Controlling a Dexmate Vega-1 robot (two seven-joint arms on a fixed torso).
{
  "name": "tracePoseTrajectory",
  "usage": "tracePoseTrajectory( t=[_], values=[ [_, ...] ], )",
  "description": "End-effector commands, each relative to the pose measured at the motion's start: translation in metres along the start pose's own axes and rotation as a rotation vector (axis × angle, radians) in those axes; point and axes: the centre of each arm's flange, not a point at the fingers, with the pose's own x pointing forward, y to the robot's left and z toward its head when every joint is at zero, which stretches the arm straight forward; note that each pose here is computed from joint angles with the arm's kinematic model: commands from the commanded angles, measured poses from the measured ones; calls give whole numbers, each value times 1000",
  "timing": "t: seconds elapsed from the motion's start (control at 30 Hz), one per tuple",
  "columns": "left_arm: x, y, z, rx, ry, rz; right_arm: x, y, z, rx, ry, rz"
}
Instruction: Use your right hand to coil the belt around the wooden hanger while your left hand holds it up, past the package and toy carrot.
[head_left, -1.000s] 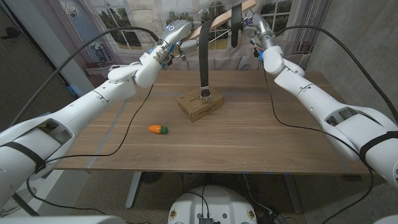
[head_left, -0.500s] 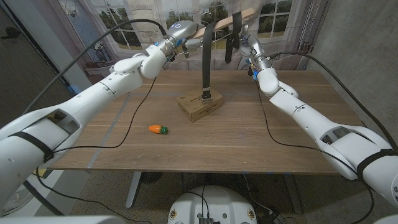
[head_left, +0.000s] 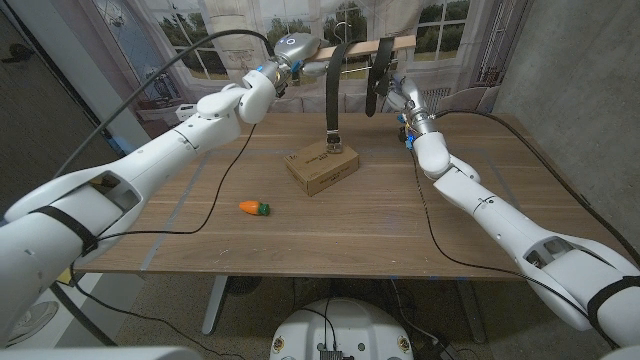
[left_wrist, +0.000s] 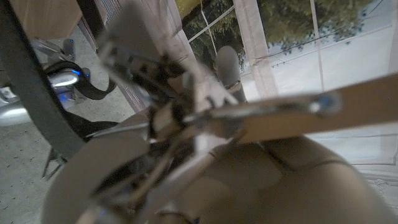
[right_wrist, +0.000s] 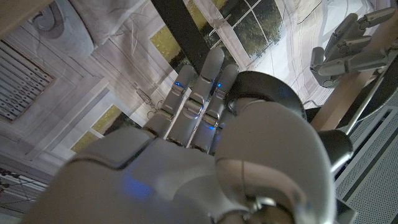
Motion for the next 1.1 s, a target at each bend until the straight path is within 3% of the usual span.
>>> tracePoseTrajectory(
  t=[0.03,0.33,0.63,0.77,0.93,1.1],
  values=[
    [-1,-1,7,39,128,182,-27,6,-5,46,27,14],
    [-8,1,12,1,217,329,-33,3,-1,47,17,21],
    [-12,3,17,13,265,360,-40,-1,1,55,13,10],
    [-13,5,19,32,325,385,-51,-6,-1,80,23,-11],
    [-10,4,23,66,336,386,-64,-4,1,93,29,7],
    [-8,3,27,92,357,363,-83,-7,8,47,39,-95]
  ],
)
